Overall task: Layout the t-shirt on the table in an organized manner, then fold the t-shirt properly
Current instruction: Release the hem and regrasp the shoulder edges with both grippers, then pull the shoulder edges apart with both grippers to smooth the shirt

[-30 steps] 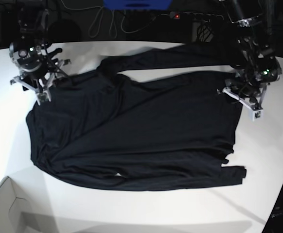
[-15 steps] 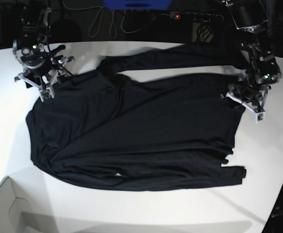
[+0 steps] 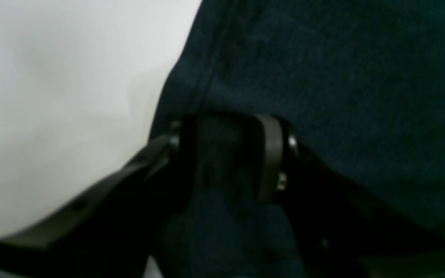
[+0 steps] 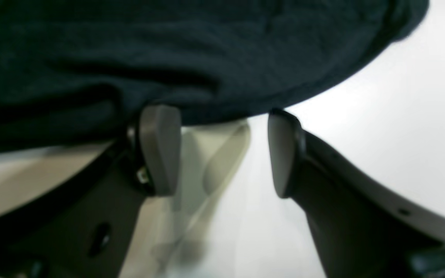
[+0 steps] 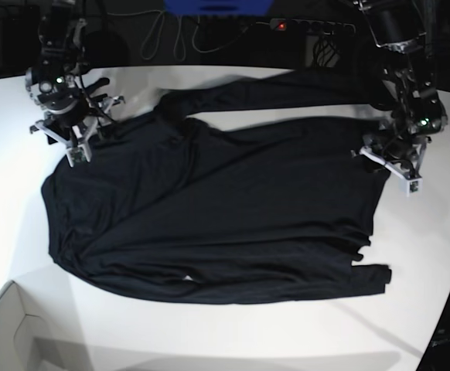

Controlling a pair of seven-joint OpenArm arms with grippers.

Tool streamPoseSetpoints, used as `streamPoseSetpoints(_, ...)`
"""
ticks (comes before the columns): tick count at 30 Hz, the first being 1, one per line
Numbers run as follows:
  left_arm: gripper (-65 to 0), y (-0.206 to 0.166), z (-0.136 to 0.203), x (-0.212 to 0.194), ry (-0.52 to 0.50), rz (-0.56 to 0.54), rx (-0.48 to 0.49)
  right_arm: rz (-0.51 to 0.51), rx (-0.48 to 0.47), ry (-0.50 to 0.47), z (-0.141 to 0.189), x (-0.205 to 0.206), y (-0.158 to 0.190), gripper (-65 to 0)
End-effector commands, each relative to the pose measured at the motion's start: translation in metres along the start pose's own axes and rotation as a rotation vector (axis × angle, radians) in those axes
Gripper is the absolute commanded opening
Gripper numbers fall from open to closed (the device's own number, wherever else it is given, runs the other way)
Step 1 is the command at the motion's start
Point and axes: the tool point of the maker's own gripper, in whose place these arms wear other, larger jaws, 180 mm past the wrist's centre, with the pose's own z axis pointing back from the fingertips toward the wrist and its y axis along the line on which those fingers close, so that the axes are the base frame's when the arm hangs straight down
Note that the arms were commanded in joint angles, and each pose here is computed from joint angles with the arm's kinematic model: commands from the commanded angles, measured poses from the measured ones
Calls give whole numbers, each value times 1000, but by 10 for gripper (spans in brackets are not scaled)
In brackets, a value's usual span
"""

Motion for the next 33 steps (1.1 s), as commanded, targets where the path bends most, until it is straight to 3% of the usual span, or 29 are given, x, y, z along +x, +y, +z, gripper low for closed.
streamPoseSetpoints(1, -414, 5, 1, -8, 45, -10, 20, 4, -15, 4, 2, 0, -4, -387)
streamPoseSetpoints(5, -414, 5, 1, -8, 45, -10, 20, 0, -22, -2, 1, 3, -7, -638)
streamPoseSetpoints(6, -414, 5, 1, -8, 45, -10, 20, 2, -26, 1, 1, 5, -9, -650)
streamPoseSetpoints(16, -414, 7, 2, -5, 35, -9, 25, -63, -154, -8, 21, -2, -56, -650)
streamPoseSetpoints(20, -414, 8, 3, -4, 33, -8, 26, 15, -77, -21, 25, 3, -40, -650)
streamPoseSetpoints(25, -414, 7, 3, -4, 32, -10, 25, -7, -41, -52, 17, 18, -27, -650)
streamPoseSetpoints(33, -414, 8, 3, -4, 31, -9, 26, 38, 42, -56, 2, 29, 2, -650)
